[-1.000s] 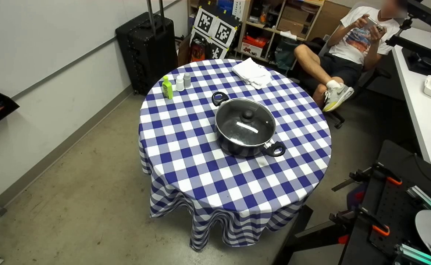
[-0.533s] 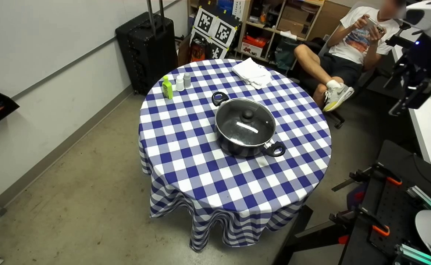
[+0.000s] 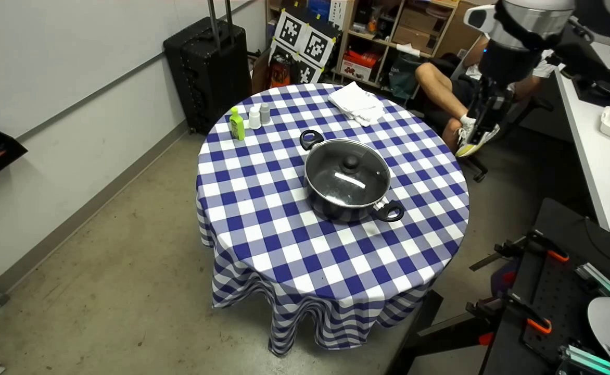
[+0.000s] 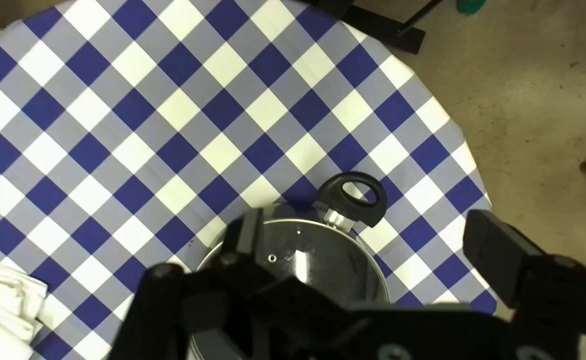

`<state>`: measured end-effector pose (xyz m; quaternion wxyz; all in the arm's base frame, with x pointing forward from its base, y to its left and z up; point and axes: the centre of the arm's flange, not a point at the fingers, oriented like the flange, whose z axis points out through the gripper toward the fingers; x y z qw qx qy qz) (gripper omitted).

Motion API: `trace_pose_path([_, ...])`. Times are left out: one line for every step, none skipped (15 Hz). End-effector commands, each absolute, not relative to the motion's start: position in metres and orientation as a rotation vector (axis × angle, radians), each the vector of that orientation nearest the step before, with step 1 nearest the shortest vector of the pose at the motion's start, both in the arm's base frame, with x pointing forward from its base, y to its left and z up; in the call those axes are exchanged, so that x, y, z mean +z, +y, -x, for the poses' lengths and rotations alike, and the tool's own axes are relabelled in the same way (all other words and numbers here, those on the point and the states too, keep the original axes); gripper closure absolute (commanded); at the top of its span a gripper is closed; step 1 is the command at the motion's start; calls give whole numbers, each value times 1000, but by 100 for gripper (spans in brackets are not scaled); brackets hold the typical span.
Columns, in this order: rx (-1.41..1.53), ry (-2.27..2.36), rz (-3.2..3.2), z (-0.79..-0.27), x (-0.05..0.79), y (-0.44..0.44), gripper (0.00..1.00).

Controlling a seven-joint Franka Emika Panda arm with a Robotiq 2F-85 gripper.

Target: Take the lid off the pot

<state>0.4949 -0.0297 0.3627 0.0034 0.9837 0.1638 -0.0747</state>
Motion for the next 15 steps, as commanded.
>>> trace_pose_path([-255, 538, -3162, -577, 330, -25, 0])
trace_pose_path([-252, 544, -3179, -589, 319, -23, 0])
trace_pose_path([-251, 548, -3185, -602, 301, -21, 0])
trace_pose_path([-254, 543, -3190, -612, 288, -19, 0])
trace_pose_path([-258, 534, -3187, -621, 273, -19, 0])
trace_pose_path([-271, 528, -3187, -628, 258, -19, 0])
trace_pose_path([-279, 529, -3187, -636, 243, -18, 0])
trace_pose_path([-287, 526, -3190, -641, 232, -17, 0])
trace_pose_path([-296, 524, -3190, -647, 220, -15, 0])
trace_pose_path([-309, 526, -3189, -654, 208, -13, 0])
trace_pose_path([-319, 529, -3186, -662, 201, -12, 0])
trace_pose_path([-327, 534, -3183, -667, 194, -11, 0])
trace_pose_path([-319, 538, -3179, -672, 193, -10, 0])
trace_pose_path([-316, 545, -3177, -677, 190, -9, 0])
trace_pose_path([-308, 546, -3168, -681, 189, -6, 0])
